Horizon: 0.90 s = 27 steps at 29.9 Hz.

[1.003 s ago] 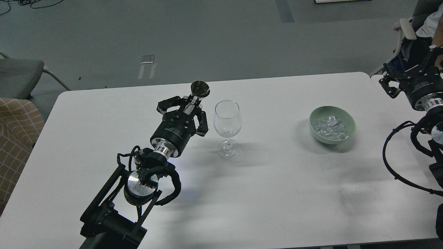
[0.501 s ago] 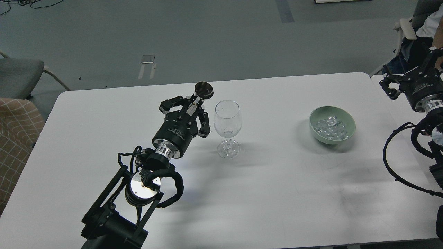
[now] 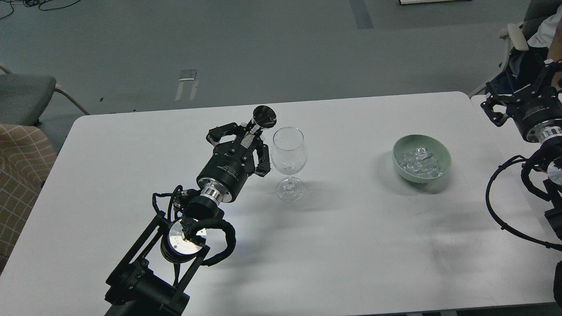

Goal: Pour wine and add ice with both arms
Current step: 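Position the jigger just above and beside the wine glass rim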

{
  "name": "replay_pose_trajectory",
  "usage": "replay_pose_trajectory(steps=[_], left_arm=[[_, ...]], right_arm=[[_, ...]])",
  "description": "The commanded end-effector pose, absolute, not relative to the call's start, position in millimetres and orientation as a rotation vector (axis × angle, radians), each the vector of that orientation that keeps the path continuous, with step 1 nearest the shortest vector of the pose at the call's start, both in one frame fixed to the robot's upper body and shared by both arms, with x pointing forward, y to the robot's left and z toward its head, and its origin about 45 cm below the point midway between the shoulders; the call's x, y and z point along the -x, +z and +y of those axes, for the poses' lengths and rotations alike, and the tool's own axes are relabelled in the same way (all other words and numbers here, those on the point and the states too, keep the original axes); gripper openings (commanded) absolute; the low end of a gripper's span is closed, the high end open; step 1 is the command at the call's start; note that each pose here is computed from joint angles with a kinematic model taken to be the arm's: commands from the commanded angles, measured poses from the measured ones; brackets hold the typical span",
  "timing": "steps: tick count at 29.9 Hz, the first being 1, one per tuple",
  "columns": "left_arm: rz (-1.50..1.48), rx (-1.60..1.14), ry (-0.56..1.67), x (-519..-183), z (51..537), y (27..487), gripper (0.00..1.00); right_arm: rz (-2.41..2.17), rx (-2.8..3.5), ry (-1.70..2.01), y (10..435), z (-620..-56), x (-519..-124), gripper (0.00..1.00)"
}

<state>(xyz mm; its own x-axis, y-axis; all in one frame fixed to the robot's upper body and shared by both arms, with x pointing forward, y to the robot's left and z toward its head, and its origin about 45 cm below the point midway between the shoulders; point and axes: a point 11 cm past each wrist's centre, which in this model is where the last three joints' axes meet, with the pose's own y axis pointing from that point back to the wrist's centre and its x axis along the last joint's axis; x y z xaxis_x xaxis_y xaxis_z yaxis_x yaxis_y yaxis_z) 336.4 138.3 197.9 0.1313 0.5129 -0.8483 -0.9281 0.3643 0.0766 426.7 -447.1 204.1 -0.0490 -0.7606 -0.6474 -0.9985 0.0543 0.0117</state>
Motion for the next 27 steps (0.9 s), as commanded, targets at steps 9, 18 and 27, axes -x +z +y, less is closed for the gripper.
replay_pose_trajectory(steps=[9,18,27], left_arm=[[0.911,0.536,1.107,-336.8,132.4,203.8,0.0],[0.878,0.512,1.114,-336.6,132.1,202.4,0.0],[0.85,0.482,1.109,-336.3,130.6,202.5,0.0]], right_arm=[[1.864,1.755,0.655,204.6,-448.3,-426.4,1.0],[1.871,1.754,0.65,205.7,-451.3,-425.8,1.0],[1.87,1.752,0.65,205.8,-451.4,-425.8,1.0]])
